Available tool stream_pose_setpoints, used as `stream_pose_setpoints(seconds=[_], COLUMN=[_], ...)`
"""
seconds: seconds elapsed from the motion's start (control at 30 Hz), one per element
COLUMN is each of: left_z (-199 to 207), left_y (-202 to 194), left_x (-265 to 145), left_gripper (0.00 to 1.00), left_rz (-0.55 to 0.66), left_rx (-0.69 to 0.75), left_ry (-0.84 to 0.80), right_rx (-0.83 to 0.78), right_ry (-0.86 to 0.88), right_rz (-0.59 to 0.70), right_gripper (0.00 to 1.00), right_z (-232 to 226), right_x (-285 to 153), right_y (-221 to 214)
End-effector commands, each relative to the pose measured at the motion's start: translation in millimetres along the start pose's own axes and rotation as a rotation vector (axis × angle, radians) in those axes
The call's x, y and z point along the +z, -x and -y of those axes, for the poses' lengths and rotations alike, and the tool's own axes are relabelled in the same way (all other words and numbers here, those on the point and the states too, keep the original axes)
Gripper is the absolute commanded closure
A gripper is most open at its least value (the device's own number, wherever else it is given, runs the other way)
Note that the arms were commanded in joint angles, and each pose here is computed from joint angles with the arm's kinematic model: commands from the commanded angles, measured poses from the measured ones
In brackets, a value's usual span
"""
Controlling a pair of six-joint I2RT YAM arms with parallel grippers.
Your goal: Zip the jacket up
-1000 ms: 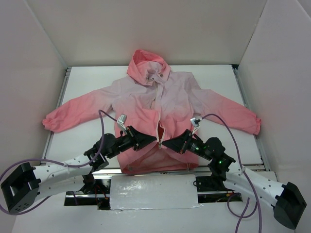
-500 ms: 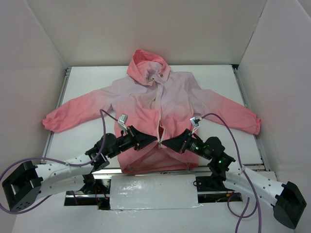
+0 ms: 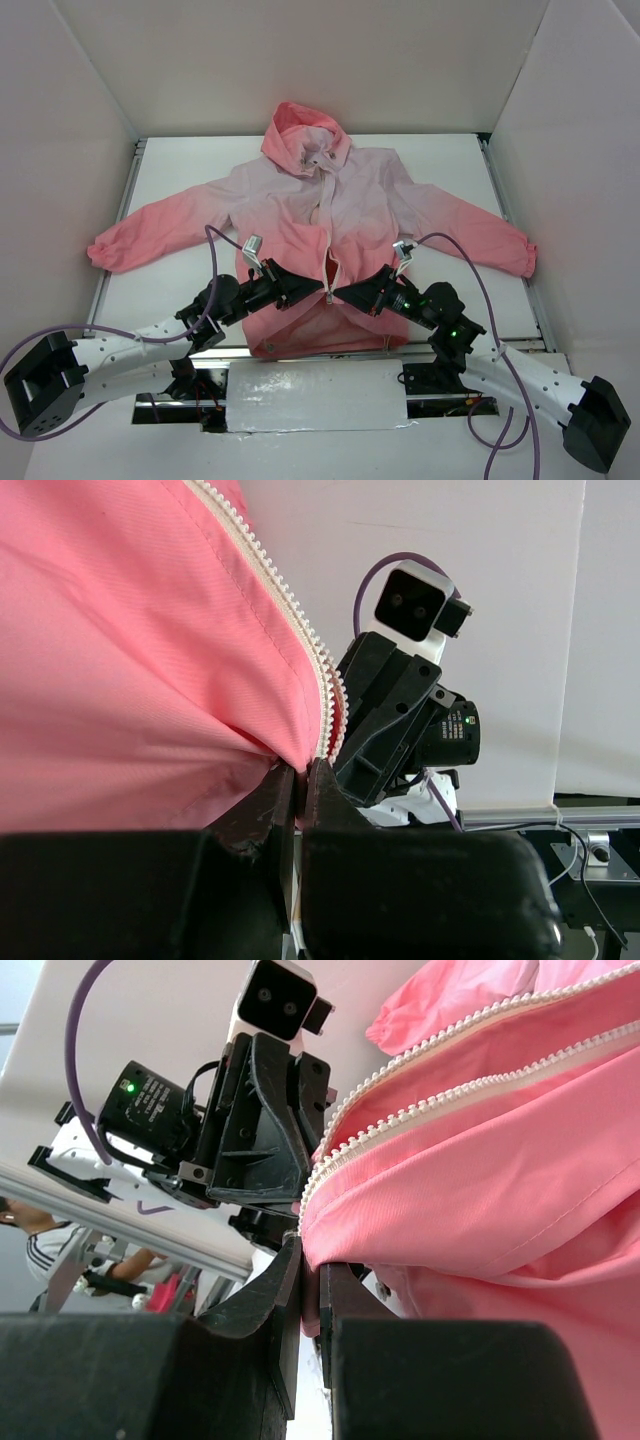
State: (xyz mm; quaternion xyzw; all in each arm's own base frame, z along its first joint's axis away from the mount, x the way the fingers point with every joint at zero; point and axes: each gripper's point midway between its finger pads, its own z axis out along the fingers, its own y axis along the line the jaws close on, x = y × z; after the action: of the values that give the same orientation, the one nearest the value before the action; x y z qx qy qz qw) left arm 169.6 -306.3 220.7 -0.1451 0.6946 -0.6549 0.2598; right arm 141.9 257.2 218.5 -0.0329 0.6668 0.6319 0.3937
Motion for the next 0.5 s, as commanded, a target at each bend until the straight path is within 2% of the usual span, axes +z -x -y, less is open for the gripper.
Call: stream_pose_setpoints(seconds=[0.0, 0.47], left_z=[25.0, 26.8], left_y=[2.4, 0.2], left_x=[-3.1, -2.9], left_gripper=[1.00, 1.00], left_rz=[0.007, -0.007], left_rx=[0.000, 0.011], left_ry=[-0.094, -0.100], right_rx=[-0.051, -0.051], right_ry=[0.066, 0.054], right_rz=[0.073, 0.072], right_gripper=[1.00, 1.00], right_z=[-26.4, -26.5], right_x=[3.7, 7.9], right_y=[24.3, 27.1])
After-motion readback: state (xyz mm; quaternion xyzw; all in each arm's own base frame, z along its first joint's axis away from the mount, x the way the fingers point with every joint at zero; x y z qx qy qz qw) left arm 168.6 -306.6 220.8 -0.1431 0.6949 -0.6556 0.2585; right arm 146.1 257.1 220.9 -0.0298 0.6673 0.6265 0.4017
